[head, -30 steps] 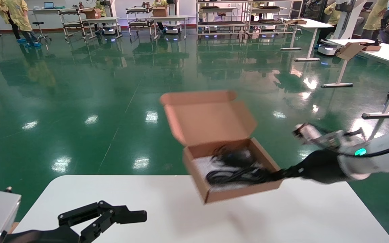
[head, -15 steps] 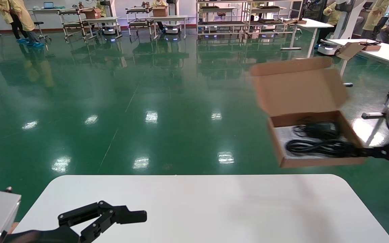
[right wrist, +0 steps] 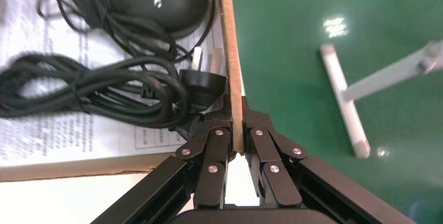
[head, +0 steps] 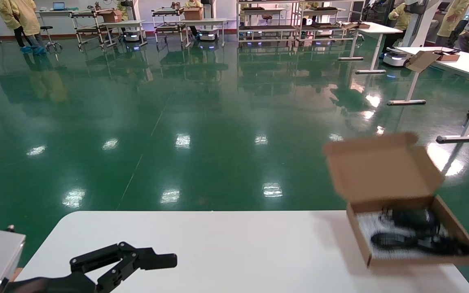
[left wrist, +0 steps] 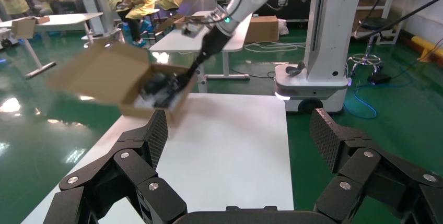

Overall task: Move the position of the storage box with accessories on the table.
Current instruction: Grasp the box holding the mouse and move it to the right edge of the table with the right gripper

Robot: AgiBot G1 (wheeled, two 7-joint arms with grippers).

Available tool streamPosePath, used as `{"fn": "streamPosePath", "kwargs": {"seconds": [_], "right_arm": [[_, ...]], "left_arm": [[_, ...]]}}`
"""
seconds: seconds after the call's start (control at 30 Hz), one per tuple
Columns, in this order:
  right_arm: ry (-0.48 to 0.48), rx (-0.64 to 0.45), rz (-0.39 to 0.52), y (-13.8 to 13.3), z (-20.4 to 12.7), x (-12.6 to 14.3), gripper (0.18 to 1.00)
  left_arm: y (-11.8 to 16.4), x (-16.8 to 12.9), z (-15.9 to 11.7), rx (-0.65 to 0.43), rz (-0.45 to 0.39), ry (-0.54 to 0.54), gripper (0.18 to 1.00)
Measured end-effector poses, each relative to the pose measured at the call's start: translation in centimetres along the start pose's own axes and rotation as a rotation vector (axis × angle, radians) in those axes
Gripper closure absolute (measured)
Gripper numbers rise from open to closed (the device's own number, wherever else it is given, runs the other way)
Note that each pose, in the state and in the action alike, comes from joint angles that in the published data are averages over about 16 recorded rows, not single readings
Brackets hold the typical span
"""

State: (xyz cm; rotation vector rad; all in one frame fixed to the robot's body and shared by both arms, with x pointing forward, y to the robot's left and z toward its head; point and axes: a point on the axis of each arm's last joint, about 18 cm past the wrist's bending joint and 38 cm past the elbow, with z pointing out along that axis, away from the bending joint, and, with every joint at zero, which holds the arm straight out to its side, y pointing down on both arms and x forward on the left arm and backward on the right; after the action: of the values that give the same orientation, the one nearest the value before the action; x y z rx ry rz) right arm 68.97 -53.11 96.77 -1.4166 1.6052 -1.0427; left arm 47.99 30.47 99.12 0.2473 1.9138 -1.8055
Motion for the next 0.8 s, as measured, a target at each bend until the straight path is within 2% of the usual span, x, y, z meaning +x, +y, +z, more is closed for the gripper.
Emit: {"fn": "streamPosePath", "kwargs": {"seconds": [0.13, 0.3, 0.8], "right_arm": [[-0.005, -0.029, 0.006, 2.1, 0.7, 0.4, 0.975], [0.000, -0.036, 0.000, 3.5, 1.3, 0.8, 0.975], [0.035, -0.004, -0.046, 3.8, 1.5, 1.8, 0.975]], "left_arm": [[0.0, 0.0, 0.0, 0.000, 0.000, 0.000, 0.184], [0.0, 0.0, 0.0, 0.000, 0.000, 0.000, 0.184], [0.0, 0.0, 0.0, 0.000, 0.000, 0.000, 0.184]]}}
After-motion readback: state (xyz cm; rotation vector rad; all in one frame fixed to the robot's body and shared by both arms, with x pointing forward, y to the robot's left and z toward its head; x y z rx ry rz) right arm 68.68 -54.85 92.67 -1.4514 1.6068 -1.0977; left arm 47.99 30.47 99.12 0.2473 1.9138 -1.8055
